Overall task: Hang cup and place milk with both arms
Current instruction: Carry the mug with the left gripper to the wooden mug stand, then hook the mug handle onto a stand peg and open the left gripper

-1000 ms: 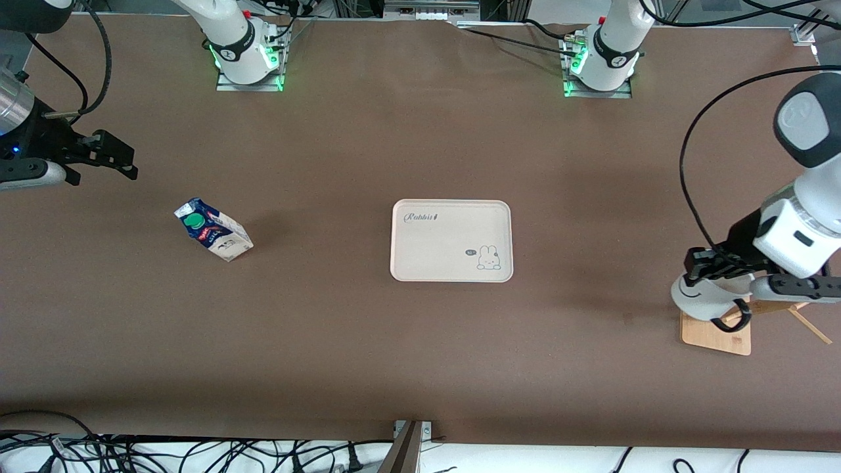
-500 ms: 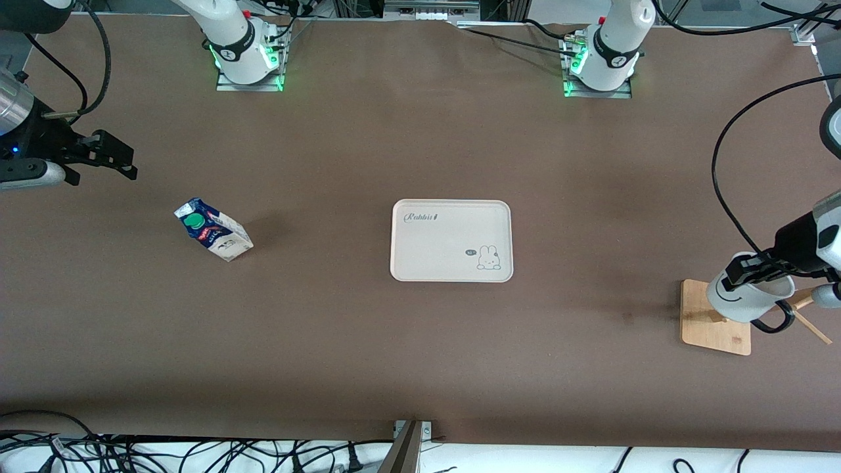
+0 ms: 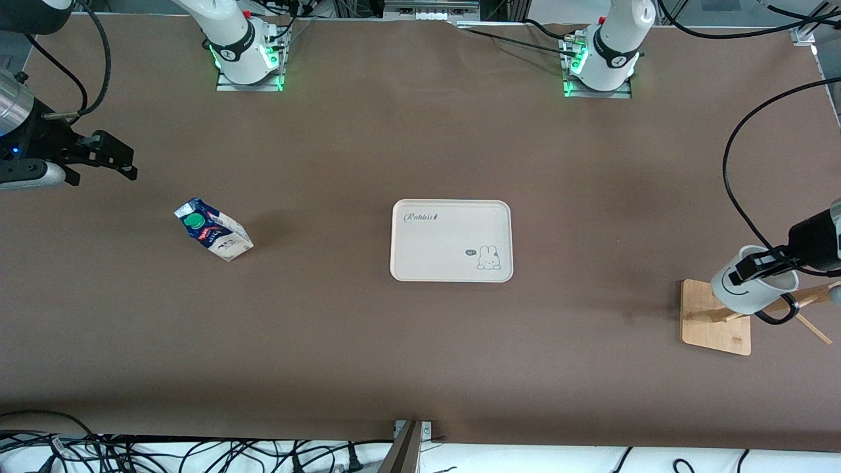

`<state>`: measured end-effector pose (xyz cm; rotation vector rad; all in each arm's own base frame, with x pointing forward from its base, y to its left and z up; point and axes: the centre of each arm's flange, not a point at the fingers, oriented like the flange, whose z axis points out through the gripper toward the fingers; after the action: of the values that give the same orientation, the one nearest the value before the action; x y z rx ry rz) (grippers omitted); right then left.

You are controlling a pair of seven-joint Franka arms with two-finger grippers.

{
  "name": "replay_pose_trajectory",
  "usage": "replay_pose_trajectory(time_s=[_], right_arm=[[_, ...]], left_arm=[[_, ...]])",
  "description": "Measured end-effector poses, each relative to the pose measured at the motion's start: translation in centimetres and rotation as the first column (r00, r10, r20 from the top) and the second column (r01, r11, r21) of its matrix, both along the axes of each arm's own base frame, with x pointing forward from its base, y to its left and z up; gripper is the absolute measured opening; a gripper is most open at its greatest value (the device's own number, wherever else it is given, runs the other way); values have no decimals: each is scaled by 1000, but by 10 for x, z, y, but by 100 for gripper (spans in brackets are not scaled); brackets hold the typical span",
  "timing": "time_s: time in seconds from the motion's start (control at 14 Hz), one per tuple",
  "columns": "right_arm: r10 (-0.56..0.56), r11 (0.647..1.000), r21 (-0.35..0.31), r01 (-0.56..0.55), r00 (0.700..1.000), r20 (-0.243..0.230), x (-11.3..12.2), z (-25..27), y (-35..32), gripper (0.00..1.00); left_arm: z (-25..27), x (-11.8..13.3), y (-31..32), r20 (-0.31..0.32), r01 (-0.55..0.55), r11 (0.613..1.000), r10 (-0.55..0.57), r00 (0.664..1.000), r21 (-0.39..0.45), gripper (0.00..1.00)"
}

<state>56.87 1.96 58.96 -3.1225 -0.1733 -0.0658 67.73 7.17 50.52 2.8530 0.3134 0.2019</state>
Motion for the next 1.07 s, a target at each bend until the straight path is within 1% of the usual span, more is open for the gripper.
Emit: replay_pose_trajectory(time_s=[0.43,0.64,0.79,1.0,1.07], right_arm=[[0,1000,-1,0,1000,-3,1,-2,0,100],[0,1000,-1,0,1000,-4,1,-2,0,100],[0,1000,-1,0,1000,-4,1,-2,0,100],[-1,1000,-1,1,1000,-4,1,-2,0,100],[-2,1000,-1,2,1000,-4,1,-2,-1,100]], left_arm=[[-3,-3,22,-14,-26,1000,26,1000,-2,7],[-9,-4,33,-10,21,1000,-21,1000,6,7],[-13,-5,44,-7,31,1000,-31,999,4,7],[-20,-7,64,8,105,994,-105,994,12,7],[-23,-7,68,8,120,993,-120,993,13,11]])
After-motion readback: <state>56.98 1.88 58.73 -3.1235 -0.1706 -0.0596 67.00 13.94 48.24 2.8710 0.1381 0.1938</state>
